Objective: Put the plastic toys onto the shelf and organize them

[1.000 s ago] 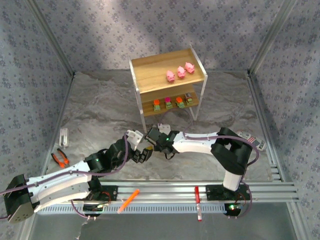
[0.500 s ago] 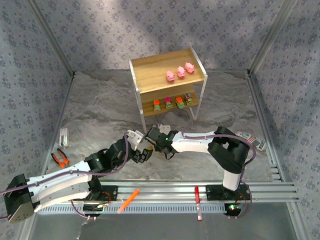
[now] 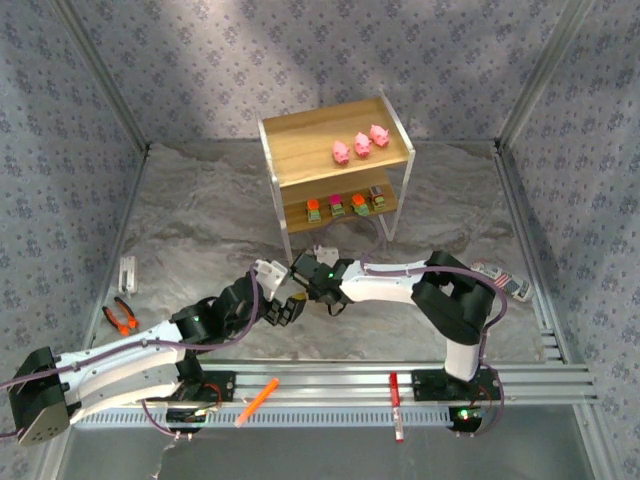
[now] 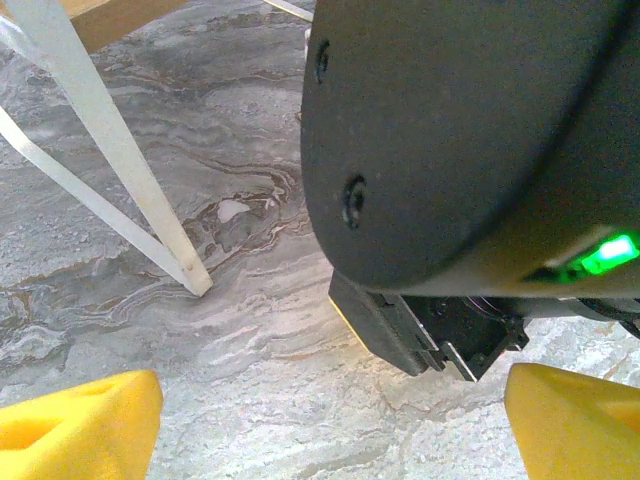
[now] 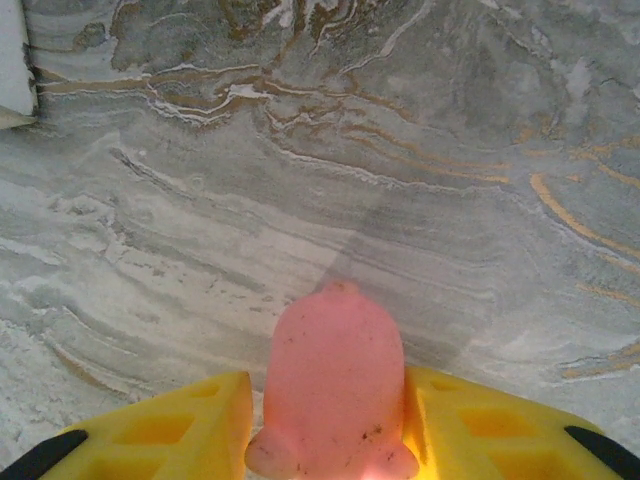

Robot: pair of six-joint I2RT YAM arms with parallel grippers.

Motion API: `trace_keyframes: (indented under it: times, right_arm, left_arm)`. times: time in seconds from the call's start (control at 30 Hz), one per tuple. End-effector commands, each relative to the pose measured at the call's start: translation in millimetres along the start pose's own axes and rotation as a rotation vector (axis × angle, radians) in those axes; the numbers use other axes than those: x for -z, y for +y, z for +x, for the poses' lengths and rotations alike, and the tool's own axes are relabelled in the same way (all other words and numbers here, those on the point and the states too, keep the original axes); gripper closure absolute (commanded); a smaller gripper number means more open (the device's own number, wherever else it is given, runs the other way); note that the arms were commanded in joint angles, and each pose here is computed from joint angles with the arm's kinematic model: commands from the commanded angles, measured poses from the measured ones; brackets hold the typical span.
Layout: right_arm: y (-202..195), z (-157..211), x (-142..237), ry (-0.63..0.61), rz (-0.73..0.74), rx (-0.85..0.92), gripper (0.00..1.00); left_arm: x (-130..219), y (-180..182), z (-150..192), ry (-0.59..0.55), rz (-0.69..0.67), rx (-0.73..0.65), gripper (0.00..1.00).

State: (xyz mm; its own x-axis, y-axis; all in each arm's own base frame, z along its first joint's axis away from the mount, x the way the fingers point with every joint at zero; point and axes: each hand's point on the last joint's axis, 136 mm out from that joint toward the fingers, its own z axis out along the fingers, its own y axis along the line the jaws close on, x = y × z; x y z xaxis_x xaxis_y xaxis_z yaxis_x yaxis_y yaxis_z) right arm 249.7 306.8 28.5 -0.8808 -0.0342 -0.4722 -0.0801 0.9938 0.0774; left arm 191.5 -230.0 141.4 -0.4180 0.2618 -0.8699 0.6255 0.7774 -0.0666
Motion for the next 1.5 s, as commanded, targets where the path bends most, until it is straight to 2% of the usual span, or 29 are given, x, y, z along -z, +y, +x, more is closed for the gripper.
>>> trace_keyframes:
  times: [0.0, 0.5, 1.07, 1.47]
  right_arm:
    - [-6.0, -4.2, -1.5, -0.011, 0.04, 0.014, 0.57]
    - [-15.1, -8.7, 10.8, -0.024, 0.064, 0.041, 0.68]
    - [-38.2, -22.9, 48.5, -0.07, 0.072, 0.049, 0.71]
    - [-51.2, -44.2, 90.6, -0.139, 0.07, 0.061, 0.71]
  left_arm:
    - [-0.2, -0.5, -1.2, -0.004, 0.006, 0.016, 0.11]
    - [-1.0, -1.2, -1.1, -0.003, 0.011, 0.017, 0.11]
    - [-8.8, -9.5, 2.9, 0.031, 0.046, 0.007, 0.11]
    - [-20.1, -20.6, 10.7, 0.089, 0.088, -0.006, 0.11]
